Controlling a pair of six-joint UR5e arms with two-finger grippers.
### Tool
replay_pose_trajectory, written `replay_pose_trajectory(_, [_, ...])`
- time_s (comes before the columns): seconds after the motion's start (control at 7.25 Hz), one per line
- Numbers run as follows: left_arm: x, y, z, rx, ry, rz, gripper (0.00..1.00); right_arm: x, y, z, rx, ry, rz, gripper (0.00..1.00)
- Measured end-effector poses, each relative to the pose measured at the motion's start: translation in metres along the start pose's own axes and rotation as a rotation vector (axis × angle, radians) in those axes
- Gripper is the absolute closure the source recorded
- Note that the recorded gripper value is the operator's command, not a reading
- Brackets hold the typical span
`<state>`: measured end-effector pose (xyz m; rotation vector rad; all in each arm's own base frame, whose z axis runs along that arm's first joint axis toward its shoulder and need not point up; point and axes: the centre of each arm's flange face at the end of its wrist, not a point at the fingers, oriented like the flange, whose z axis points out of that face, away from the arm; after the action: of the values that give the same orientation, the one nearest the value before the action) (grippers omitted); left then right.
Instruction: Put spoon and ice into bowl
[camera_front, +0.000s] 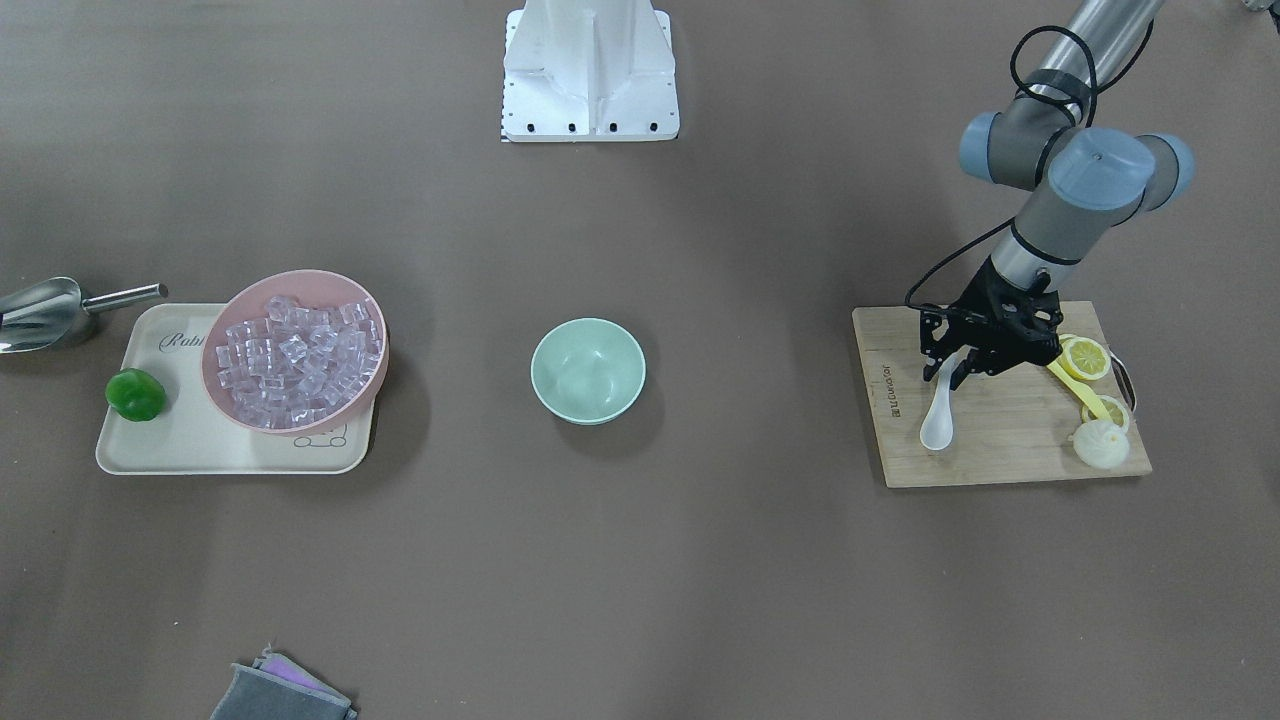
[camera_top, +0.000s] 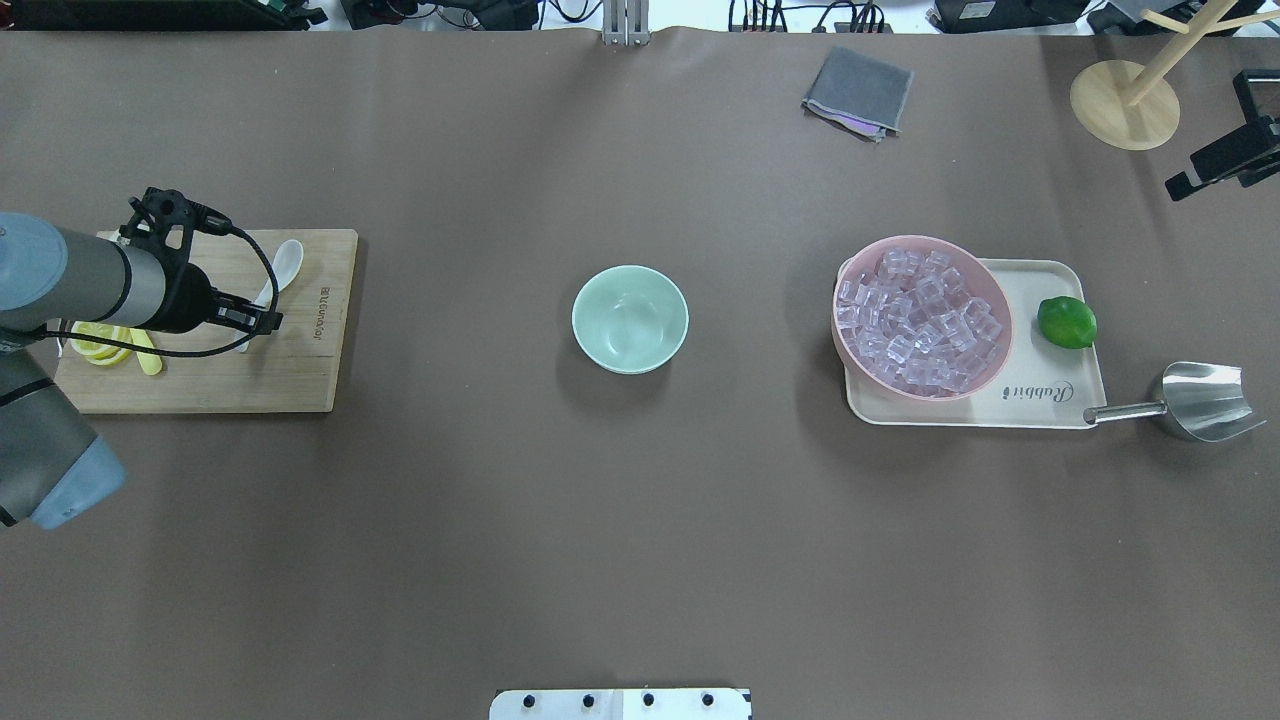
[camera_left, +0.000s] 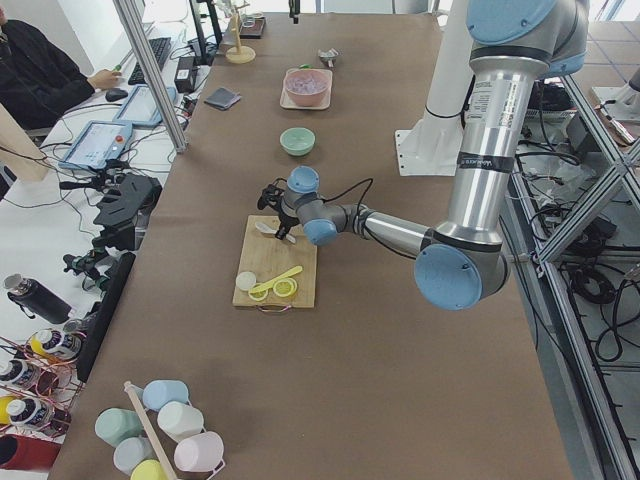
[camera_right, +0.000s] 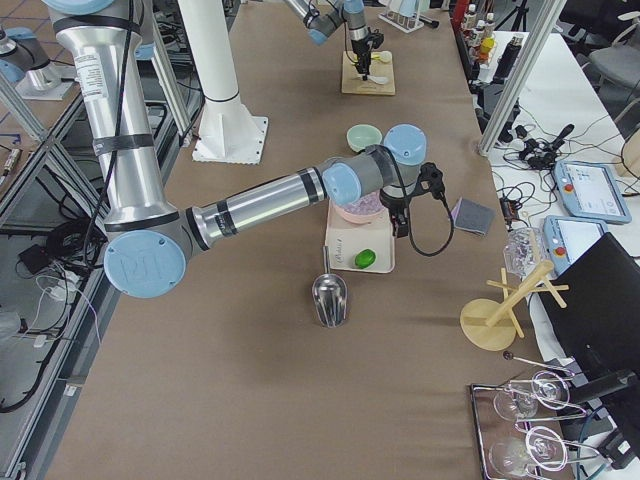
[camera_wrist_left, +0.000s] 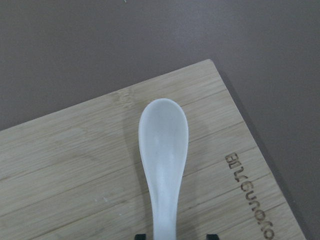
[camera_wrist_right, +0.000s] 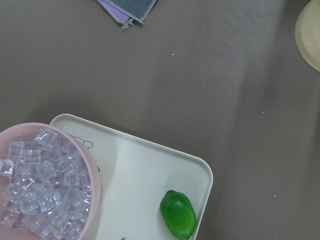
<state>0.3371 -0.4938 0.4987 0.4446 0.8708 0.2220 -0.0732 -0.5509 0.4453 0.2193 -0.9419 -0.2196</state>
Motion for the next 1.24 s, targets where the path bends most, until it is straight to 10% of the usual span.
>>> replay_pose_trajectory(0.55, [-0.006,-0.014,-0.026,-0.038,0.099,-0.025,1.00,-0.002,-0.001,-0.001,0.003,0.000,0.008,0.00])
replay_pose_trajectory(1.24, [0.074,-0.132,-0.076,-0.004,0.190,-0.264,1.00,-0.155,-0.008,0.032,0.032,0.029,-0.015,0.00])
